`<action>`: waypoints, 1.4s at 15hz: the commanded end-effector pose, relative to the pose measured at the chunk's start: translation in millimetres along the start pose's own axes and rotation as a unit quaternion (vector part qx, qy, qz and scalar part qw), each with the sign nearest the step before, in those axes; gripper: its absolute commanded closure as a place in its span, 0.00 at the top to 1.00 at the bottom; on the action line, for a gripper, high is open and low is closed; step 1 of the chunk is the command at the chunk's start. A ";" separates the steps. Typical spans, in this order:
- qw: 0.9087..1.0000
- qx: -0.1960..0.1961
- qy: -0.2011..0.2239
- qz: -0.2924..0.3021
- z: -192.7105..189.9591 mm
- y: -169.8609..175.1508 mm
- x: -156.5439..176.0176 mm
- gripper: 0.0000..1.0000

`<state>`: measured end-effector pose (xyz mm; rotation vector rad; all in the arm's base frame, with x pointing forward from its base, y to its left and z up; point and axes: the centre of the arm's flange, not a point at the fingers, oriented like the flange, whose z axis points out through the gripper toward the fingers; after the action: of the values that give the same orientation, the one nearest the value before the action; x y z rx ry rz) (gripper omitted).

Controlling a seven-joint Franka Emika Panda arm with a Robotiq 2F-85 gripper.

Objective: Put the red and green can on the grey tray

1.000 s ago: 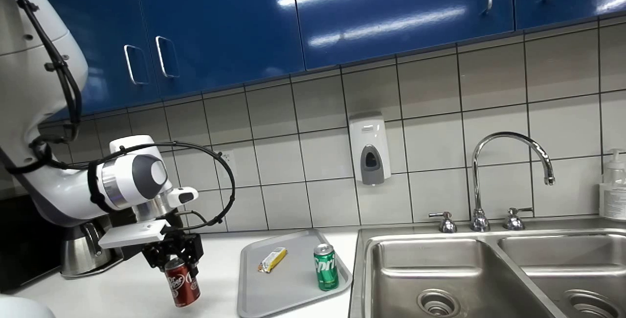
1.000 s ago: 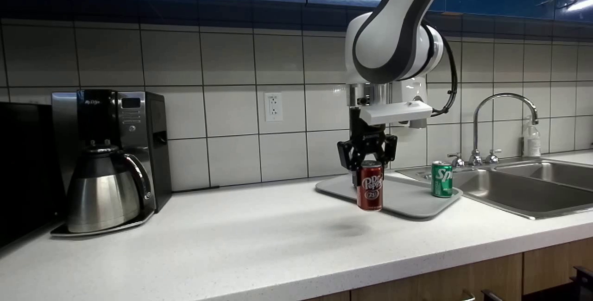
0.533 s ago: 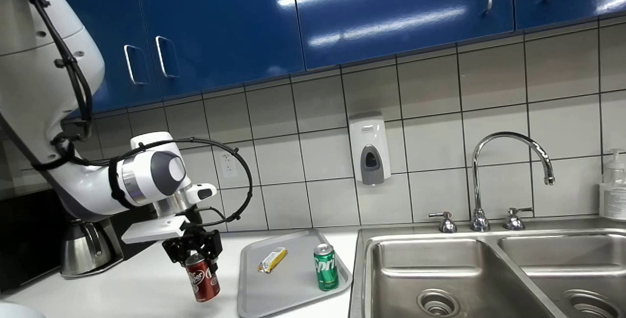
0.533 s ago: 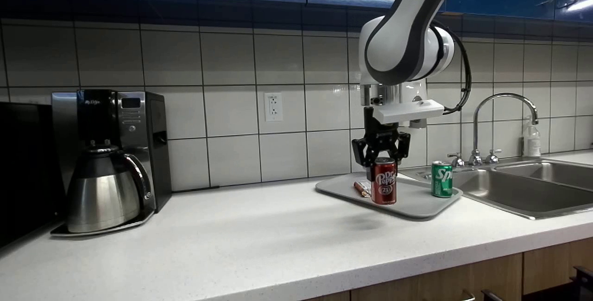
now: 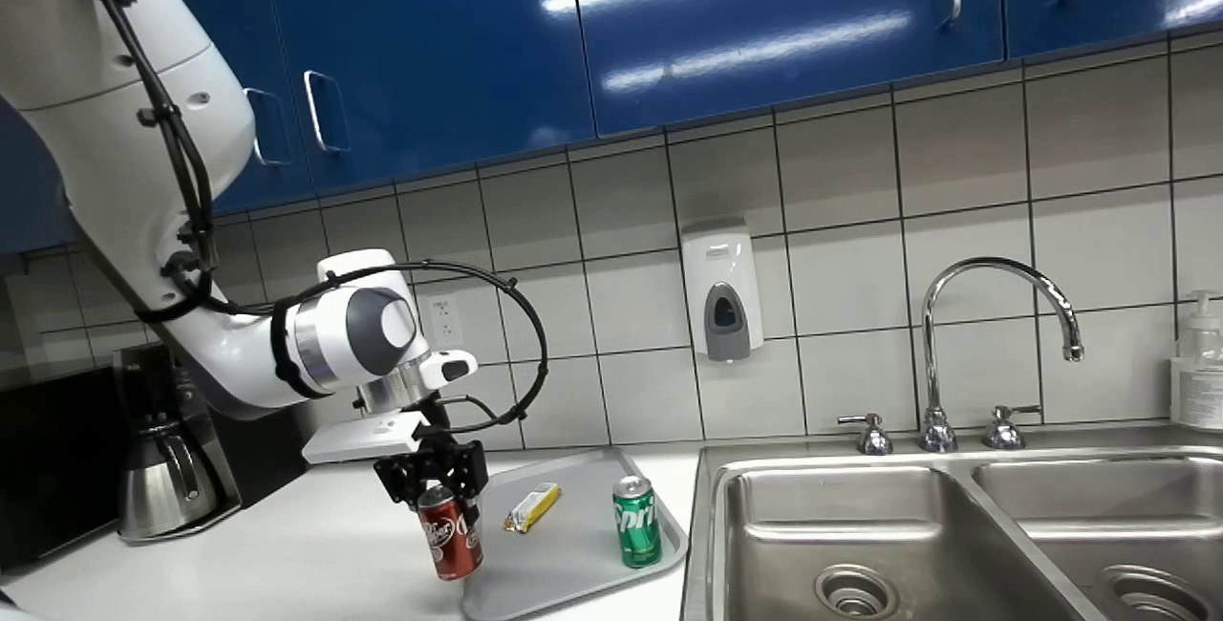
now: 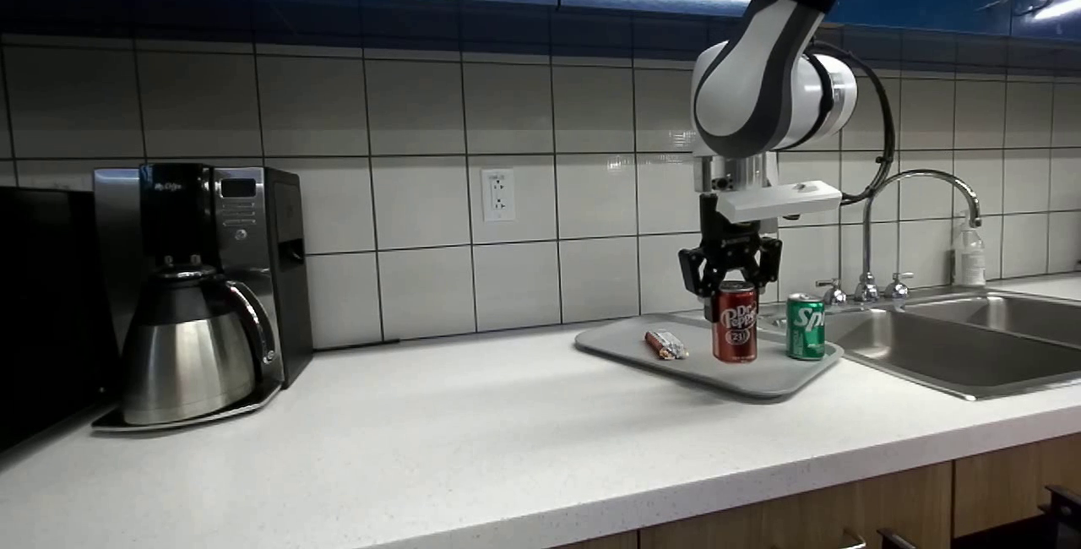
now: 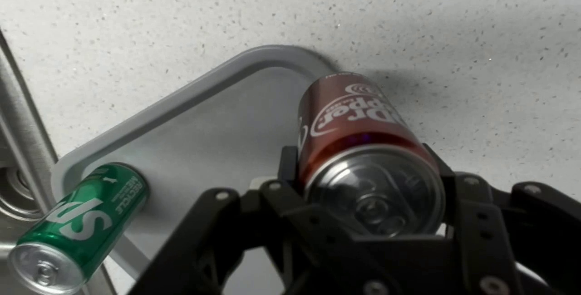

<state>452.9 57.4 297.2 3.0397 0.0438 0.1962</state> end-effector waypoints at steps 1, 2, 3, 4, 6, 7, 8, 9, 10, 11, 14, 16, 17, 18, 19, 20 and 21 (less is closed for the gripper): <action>1.000 -0.001 0.001 0.000 4.3 17.5 20.6 0.38; 1.000 -0.001 -0.001 0.003 7.6 20.5 22.8 0.38; 1.000 0.000 -0.004 0.007 11.8 23.3 25.3 0.38; 1.000 0.001 -0.008 0.010 16.2 25.6 27.7 0.38; 1.000 0.002 -0.013 0.014 24.7 28.5 32.1 0.38; 1.000 0.003 -0.017 0.017 28.7 29.8 34.6 0.38; 1.000 0.003 -0.020 0.018 32.8 30.9 37.2 0.38; 1.000 0.005 -0.022 0.019 36.5 32.0 39.5 0.38; 0.999 0.006 -0.025 0.020 39.8 32.8 42.2 0.38; 0.999 0.007 -0.026 0.022 42.2 33.6 44.4 0.38; 0.999 0.007 -0.030 0.024 48.6 36.7 50.5 0.38; 0.999 0.007 -0.030 0.026 51.8 39.2 54.0 0.38; 0.999 0.007 -0.031 0.027 53.1 40.5 55.5 0.38; 0.999 0.007 -0.032 0.027 54.4 41.7 56.8 0.38; 0.999 0.008 -0.032 0.027 55.5 43.0 57.7 0.38; 0.999 0.009 -0.032 0.028 56.4 44.0 58.4 0.38; 0.999 0.010 -0.033 0.028 57.0 44.6 59.3 0.38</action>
<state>508.1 16.5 248.3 3.0516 -0.0585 0.0878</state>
